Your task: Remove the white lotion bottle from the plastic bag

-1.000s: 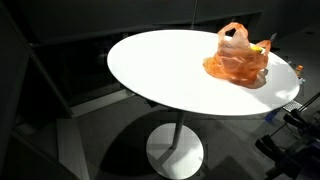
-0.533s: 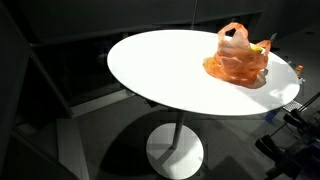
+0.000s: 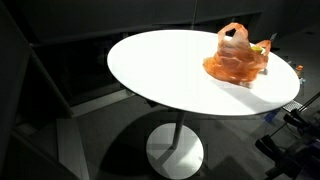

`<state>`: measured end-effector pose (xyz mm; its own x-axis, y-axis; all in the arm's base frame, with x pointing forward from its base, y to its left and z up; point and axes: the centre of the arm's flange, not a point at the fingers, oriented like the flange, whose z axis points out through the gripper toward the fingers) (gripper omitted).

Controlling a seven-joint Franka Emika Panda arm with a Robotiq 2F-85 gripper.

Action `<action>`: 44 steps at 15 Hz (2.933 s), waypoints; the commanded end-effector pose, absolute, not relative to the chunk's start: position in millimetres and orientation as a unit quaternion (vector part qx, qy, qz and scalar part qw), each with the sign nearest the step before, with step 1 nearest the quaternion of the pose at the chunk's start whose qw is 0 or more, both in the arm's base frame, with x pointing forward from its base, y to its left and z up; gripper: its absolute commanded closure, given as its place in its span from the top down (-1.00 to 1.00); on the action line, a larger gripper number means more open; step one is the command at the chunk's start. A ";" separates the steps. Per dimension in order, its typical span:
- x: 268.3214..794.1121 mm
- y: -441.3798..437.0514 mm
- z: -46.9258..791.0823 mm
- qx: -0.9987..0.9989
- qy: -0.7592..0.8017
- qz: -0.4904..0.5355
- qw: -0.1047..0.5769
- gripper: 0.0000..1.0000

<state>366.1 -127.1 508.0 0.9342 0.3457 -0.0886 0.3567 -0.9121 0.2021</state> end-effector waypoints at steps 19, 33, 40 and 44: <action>459.7 -91.0 412.9 0.970 0.241 0.010 0.007 1.00; 533.3 -20.4 330.6 0.932 0.362 -0.018 -0.022 1.00; 552.3 -18.6 311.8 0.926 0.376 -0.037 -0.001 1.00; 559.3 -26.9 305.8 0.923 0.381 -0.049 0.006 1.00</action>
<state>545.5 -19.9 305.6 0.7231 0.6864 -0.0773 0.6861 -0.7267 -0.0347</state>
